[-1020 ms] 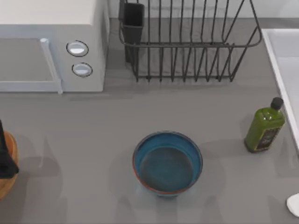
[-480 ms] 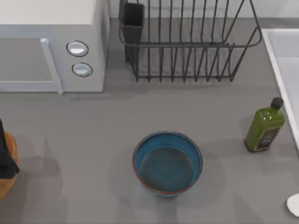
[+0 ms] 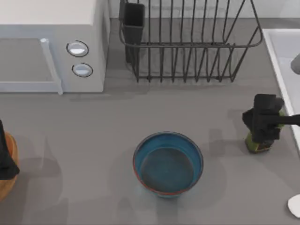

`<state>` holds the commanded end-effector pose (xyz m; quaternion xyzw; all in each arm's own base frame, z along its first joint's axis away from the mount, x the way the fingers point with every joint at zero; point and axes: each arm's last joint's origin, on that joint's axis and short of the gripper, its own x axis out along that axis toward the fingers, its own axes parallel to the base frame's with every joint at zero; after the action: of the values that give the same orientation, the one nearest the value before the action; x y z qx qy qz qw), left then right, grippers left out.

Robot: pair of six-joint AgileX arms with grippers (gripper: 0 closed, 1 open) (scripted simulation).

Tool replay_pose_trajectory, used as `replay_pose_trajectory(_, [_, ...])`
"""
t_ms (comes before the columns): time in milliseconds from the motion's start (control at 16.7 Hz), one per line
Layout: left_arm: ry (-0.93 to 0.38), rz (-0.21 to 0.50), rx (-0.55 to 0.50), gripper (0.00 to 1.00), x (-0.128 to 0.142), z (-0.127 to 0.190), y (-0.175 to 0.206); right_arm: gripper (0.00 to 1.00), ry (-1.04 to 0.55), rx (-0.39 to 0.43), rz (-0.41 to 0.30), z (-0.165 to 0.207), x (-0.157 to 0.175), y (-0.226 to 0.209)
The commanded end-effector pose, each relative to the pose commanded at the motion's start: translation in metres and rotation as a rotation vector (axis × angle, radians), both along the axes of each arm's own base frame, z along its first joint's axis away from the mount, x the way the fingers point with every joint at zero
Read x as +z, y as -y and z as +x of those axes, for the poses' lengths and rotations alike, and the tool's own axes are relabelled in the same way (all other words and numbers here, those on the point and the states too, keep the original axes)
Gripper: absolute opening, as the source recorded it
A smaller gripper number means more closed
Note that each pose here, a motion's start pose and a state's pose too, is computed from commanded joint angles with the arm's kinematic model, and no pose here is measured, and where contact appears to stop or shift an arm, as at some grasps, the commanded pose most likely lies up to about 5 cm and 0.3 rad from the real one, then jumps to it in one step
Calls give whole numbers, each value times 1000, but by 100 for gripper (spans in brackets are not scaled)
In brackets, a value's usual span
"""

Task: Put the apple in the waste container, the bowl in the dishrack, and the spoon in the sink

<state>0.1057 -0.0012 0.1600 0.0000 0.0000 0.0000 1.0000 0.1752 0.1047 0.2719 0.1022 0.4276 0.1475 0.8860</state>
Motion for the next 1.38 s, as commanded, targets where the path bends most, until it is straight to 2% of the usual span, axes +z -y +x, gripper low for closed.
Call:
replay_pose_trajectory(300, [0,0,0,100,0,0,0,100,-402,-7,-171,52,-11,-74])
replay_pose_trajectory(660, [0,0,0,100,0,0,0,100,-631,-62,-330,94,-36,-124])
replay_pose_trajectory(840, [0,0,0,100,0,0,0,100,-666,-75,-359,102,-43,-131])
replay_pose_trajectory(1140, [0,0,0,100,0,0,0,100,-666,-77,-357,103,-44,-130])
replay_pose_trajectory(1380, [0,0,0,100,0,0,0,100,-667,-75,-360,105,-76,-132])
